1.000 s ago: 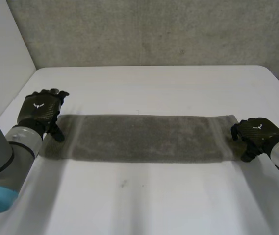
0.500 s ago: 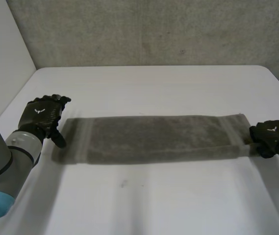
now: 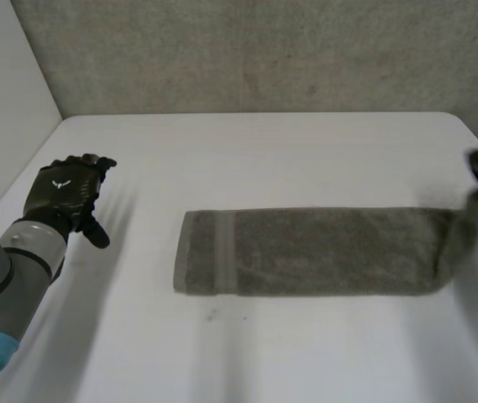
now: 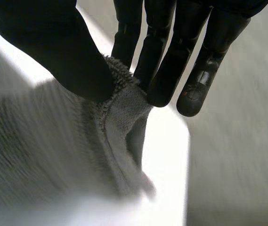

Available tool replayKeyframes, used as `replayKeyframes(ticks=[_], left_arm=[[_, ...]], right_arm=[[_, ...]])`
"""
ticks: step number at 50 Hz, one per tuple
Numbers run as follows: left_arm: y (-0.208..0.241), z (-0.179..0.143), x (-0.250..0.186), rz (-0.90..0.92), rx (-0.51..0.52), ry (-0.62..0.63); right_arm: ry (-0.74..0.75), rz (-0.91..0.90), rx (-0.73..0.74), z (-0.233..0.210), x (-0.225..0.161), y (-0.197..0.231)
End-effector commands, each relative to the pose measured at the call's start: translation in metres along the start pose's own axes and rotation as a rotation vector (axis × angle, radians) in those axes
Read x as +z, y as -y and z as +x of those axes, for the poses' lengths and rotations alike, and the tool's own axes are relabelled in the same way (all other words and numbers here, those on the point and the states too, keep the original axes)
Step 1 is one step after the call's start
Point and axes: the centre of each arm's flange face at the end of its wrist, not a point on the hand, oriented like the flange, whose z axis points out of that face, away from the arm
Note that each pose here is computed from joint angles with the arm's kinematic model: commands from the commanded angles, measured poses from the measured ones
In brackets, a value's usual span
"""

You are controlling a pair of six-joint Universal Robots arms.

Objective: Fold the towel.

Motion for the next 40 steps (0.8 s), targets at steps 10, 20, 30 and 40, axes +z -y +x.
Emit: replayKeyframes(ticks=[10,20,30,40], left_arm=[[0.001,0.002,-0.004,0.004,-0.001,-0.005],[0.000,0.004,-0.005,-0.001,0.000,-0.013],[0.011,0.022,-0.007,0.049,0.006,-0.068],[0.016,0.079,-0.002,0.072,-0.056,-0.224]], right_arm=[[0.658,0.388,-0.058,-0.270,-0.090,0.109],[0.815,0.358,-0.096,-0.332,-0.118,0.084],[0.584,0.336,0.033,-0.264,-0.100,0.119],[0.472,0.039,0.175,-0.184,-0.083,0.044]])
